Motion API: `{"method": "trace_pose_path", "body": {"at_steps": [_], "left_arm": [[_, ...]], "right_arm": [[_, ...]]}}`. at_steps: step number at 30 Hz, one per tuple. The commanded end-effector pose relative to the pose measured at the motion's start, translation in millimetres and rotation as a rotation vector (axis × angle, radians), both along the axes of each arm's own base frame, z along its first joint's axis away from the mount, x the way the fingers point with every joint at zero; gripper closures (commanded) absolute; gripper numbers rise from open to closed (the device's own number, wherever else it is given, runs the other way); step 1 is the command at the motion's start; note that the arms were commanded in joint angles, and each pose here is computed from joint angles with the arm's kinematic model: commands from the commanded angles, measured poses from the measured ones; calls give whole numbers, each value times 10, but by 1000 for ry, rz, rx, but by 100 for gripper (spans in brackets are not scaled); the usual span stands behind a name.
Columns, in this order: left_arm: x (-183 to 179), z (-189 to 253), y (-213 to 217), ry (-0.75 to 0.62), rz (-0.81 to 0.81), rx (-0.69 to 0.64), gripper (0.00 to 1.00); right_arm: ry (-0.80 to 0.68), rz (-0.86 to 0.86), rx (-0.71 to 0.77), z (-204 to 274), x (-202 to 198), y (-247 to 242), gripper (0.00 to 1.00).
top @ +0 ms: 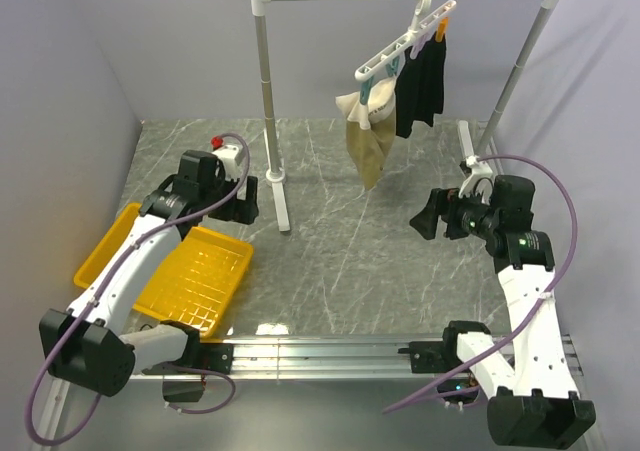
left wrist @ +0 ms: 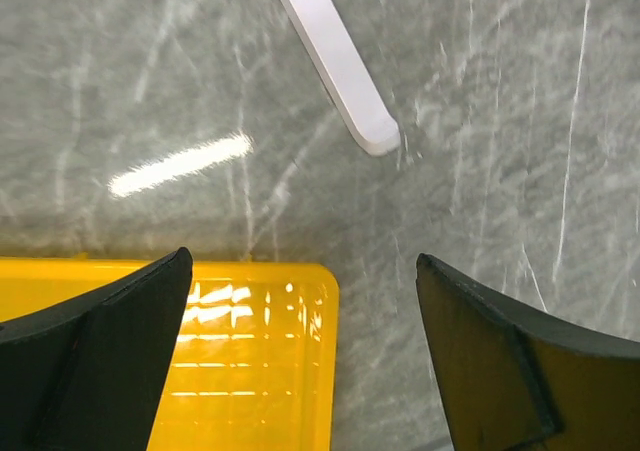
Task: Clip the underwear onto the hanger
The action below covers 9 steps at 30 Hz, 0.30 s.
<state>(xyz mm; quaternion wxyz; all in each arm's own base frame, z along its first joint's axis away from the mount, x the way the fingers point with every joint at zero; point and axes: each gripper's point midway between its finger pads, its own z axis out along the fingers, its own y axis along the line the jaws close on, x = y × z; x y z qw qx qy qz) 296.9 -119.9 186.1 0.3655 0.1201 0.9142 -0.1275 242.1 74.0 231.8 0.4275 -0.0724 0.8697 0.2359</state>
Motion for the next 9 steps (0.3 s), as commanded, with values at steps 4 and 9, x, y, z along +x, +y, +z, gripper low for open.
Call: {"method": "trace_pose_path", "body": {"at_steps": [4, 9], "left_arm": [[175, 315, 105, -136, 81, 4, 1], [177, 455, 149, -175, 85, 17, 1]], "right_arm": [[-60, 31, -78, -50, -97, -42, 0], [-92, 22, -138, -49, -159, -118, 0]]}}
